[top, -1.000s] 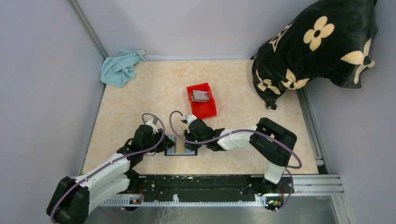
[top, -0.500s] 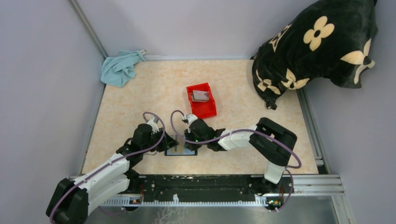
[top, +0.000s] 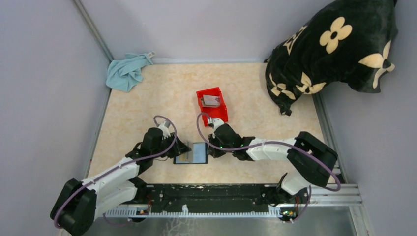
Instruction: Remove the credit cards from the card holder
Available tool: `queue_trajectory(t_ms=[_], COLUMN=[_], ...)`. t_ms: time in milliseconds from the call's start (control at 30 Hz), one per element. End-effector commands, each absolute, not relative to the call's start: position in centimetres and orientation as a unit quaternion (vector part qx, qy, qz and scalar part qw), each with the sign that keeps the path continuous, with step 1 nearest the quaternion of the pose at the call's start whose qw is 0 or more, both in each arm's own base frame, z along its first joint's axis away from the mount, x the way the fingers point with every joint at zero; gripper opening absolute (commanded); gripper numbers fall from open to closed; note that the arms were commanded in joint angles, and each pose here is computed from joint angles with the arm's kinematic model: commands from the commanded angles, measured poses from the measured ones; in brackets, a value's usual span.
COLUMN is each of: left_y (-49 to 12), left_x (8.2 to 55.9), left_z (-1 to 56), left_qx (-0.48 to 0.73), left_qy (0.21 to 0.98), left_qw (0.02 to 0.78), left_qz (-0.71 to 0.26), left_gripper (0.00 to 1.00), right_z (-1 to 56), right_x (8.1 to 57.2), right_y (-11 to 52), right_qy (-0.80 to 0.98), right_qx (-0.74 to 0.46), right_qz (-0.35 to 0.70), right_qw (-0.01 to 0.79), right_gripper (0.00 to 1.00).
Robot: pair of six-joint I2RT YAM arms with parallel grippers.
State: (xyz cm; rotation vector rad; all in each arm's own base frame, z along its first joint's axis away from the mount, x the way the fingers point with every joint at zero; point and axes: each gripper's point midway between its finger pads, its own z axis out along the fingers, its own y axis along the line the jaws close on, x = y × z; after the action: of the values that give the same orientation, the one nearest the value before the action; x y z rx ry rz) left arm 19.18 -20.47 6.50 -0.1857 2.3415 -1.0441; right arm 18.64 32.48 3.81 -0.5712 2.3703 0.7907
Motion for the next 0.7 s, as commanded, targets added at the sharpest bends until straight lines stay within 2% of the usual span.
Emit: queue_trajectory(t_ms=[0, 300, 667], left_y=[-22.3, -24.9, -23.5], left_x=[19.8, 19.7, 19.5], left_z=[8.2, 9.6, 7.6], left_qx=[-0.054, -0.026, -0.036], left_qy=[0.858, 0.85, 0.868], left_qw=[0.285, 0.283, 0.286], left_qz=[-0.424, -0.443, -0.404], left_gripper=[0.35, 0.36, 0.38], right_z=[6.3, 6.8, 7.9], right_x=[19.9, 20.4, 20.5], right_y=[31.5, 30.3, 30.8], right_qy=[0.877, 0.877, 0.869], right_qx=[-0.191, -0.179, -0.181], right_qz=[0.302, 0.298, 0.313], right_qw=[0.322, 0.333, 0.339], right_gripper=[0.0, 0.0, 0.0])
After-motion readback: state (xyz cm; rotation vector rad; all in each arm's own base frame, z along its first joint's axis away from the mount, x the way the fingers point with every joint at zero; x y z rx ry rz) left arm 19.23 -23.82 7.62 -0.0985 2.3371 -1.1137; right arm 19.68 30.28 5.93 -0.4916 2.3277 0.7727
